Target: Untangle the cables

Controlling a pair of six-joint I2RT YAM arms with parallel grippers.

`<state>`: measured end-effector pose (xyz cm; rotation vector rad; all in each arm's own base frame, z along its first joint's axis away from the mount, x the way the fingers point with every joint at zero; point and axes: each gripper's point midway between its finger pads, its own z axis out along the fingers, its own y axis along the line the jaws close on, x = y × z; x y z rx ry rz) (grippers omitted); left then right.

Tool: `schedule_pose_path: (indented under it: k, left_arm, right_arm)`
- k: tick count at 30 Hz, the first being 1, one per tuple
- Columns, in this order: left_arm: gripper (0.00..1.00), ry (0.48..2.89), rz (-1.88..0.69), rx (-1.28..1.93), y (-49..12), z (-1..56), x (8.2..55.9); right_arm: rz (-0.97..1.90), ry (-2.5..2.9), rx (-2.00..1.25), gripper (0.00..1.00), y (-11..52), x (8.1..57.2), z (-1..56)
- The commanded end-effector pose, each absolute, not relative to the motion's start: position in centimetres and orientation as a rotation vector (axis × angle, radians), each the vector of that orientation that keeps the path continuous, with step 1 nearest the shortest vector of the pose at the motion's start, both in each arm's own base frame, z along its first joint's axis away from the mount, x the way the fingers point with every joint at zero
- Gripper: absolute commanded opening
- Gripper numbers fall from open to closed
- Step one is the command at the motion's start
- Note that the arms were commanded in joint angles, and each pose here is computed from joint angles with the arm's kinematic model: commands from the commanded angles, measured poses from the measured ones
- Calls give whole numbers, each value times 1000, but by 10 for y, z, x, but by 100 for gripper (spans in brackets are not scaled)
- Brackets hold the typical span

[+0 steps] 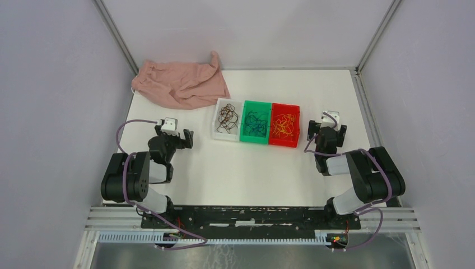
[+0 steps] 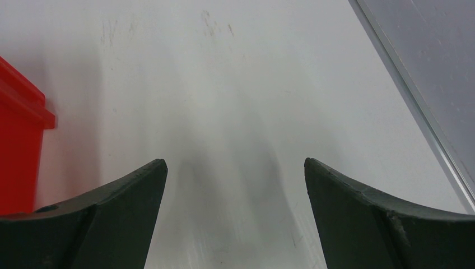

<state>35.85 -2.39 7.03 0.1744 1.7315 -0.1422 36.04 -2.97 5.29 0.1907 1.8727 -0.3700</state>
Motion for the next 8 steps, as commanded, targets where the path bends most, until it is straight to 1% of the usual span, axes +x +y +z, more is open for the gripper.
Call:
schedule_pose_path:
  k: [1,8]
  left_arm:
    - [99,1648,-135,165,-23,93,369]
    - [99,1648,-129,163,-23,93,369]
  right_arm:
    - [-336,1786,217,99,-27,375,78]
    - [-337,1787,218,99,-27,375,77]
